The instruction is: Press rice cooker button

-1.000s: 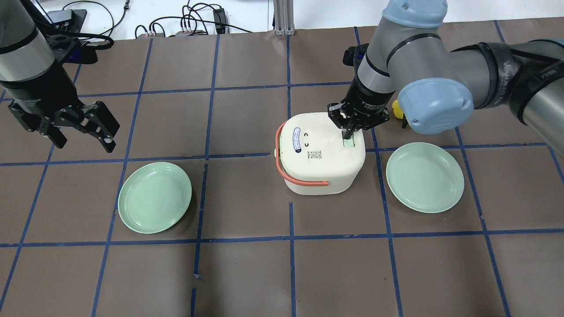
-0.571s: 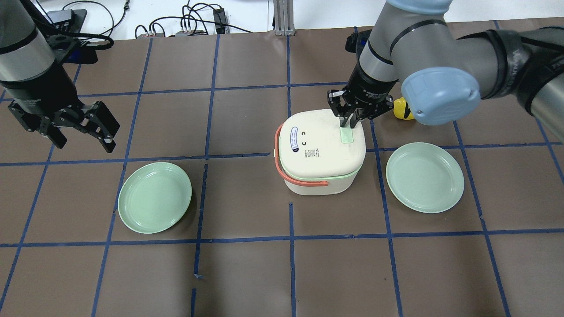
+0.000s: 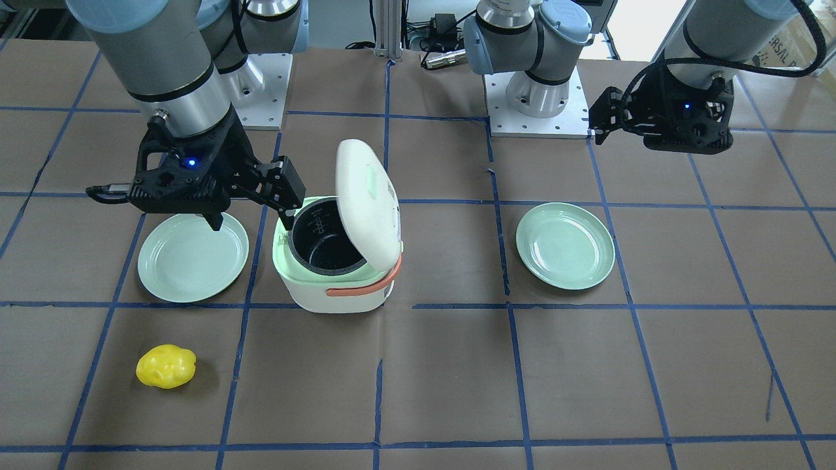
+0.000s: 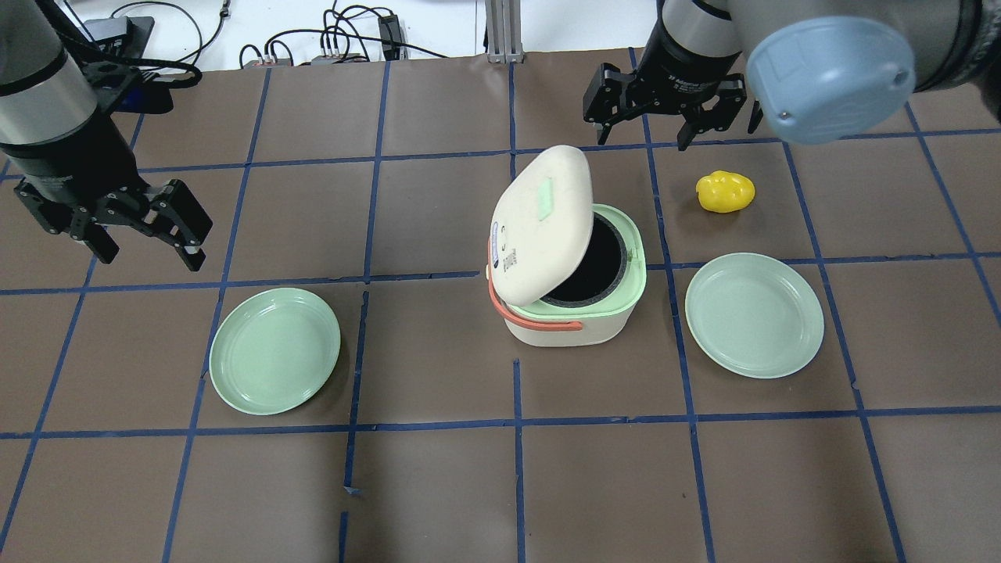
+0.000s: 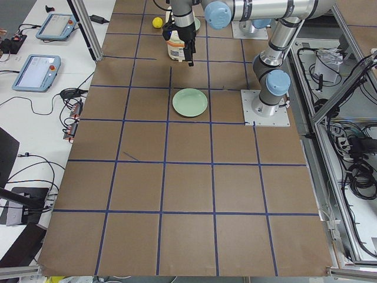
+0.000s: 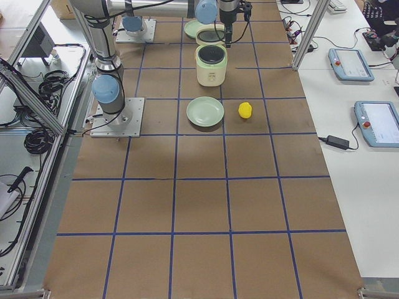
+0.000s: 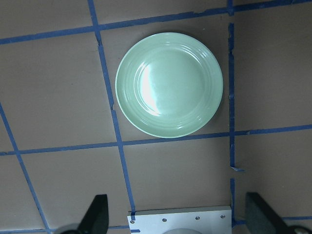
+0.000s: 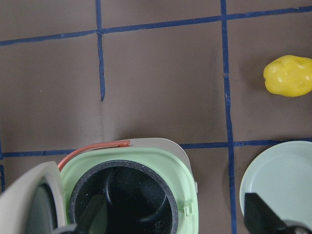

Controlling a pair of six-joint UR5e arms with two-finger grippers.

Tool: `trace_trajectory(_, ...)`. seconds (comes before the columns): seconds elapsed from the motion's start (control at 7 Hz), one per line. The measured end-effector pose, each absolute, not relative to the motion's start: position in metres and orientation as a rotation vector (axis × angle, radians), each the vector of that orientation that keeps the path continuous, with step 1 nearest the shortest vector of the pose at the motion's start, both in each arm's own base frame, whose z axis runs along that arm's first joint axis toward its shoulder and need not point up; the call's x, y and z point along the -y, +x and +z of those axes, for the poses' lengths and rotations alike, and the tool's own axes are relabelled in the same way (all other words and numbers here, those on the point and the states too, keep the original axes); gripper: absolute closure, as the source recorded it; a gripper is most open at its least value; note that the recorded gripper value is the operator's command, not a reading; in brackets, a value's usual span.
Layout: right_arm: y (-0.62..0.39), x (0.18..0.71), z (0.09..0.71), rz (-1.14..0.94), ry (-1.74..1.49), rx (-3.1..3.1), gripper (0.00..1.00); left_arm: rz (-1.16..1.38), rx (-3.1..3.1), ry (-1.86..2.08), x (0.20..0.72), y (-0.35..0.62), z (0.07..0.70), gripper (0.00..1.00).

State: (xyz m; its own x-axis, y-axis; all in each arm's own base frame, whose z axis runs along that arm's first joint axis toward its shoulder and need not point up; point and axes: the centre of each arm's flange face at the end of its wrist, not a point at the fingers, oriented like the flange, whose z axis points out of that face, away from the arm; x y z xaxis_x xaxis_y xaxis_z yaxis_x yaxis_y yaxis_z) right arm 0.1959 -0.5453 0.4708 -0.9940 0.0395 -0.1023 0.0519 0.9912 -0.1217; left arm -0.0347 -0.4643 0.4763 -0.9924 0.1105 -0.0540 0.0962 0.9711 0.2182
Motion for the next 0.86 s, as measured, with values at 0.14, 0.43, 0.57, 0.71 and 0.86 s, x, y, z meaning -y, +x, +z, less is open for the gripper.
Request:
trace_trajectory(0.14, 0.191, 0.545, 0.477, -0.203, 0.021, -3.063, 0.00, 0.333, -3.053, 0.160, 0.464, -0.035, 0.476, 0.00)
trace_trajectory(0.43, 0.186, 0.541, 0.482, -0.208, -0.043, -3.089, 0.00, 0.333, -3.053, 0.160, 0.464, -0.035, 0.476, 0.00)
trace_trajectory(0.57, 0.183, 0.538, 0.480, -0.179, -0.045, -3.092, 0.00, 0.333, -3.053, 0.160, 0.464, -0.035, 0.476, 0.00)
trace_trajectory(0.71, 0.180, 0.537, 0.478, -0.149, -0.043, -3.093, 0.00, 0.333, -3.053, 0.160, 0.464, -0.035, 0.476, 0.00)
trace_trajectory(0.86, 0.177, 0.537, 0.477, -0.132, -0.057, -3.095, 0.00, 0.333, -3.053, 0.160, 0.464, -0.035, 0.476, 0.00)
